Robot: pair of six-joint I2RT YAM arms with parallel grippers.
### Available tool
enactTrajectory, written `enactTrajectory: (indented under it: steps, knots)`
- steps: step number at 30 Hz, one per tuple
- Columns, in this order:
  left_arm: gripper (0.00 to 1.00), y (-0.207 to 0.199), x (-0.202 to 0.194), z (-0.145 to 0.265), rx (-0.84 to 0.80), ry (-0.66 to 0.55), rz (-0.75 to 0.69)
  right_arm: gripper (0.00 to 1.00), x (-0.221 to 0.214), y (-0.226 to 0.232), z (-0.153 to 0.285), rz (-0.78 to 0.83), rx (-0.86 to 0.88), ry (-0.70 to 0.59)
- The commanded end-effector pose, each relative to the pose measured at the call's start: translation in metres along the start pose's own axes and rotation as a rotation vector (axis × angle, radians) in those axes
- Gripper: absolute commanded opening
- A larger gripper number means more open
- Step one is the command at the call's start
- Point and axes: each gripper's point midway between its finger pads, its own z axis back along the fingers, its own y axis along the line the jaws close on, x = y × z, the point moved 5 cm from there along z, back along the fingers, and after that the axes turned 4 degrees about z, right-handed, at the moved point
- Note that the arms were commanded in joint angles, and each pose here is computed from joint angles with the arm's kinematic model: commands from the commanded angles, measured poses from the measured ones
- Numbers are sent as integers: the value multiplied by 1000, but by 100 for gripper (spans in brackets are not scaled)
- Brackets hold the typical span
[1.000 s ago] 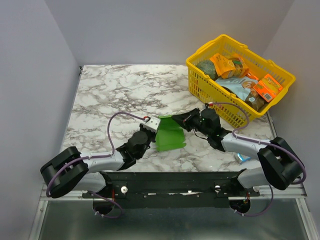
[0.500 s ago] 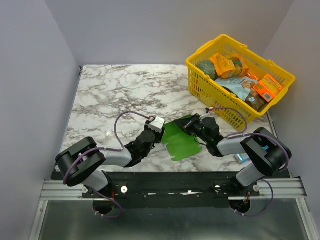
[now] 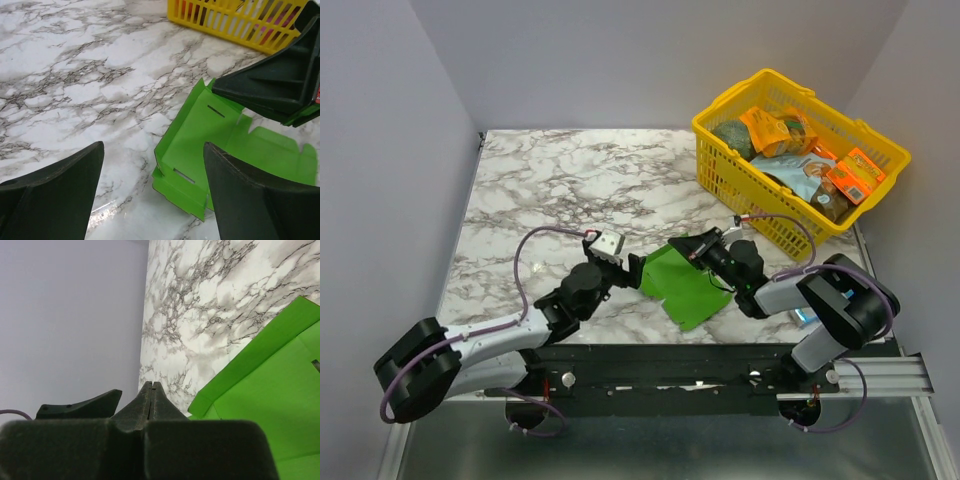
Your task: Fold the paper box
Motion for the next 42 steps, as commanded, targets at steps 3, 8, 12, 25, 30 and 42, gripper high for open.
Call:
enactTrajectory:
  steps: [3, 8, 12, 25, 30, 42]
  knots:
    - [89, 12, -10, 6, -49, 130, 15, 1, 10, 4, 7, 57, -43, -47]
    - [82, 9, -27, -21, -91, 324, -3, 18, 15, 2, 19, 94, -96, -70]
    - [82, 3, -33, -32, -138, 394, 16, 43, 21, 7, 28, 117, -109, -89]
    - [63, 0, -61, -48, -143, 607, 54, 57, 36, 24, 53, 136, -138, -139]
    - [35, -5, -71, -47, -184, 643, 81, 57, 37, 27, 56, 137, -135, -140]
    - [0, 6, -5, -44, -62, 328, -207, 69, 17, 16, 47, -26, -215, -16]
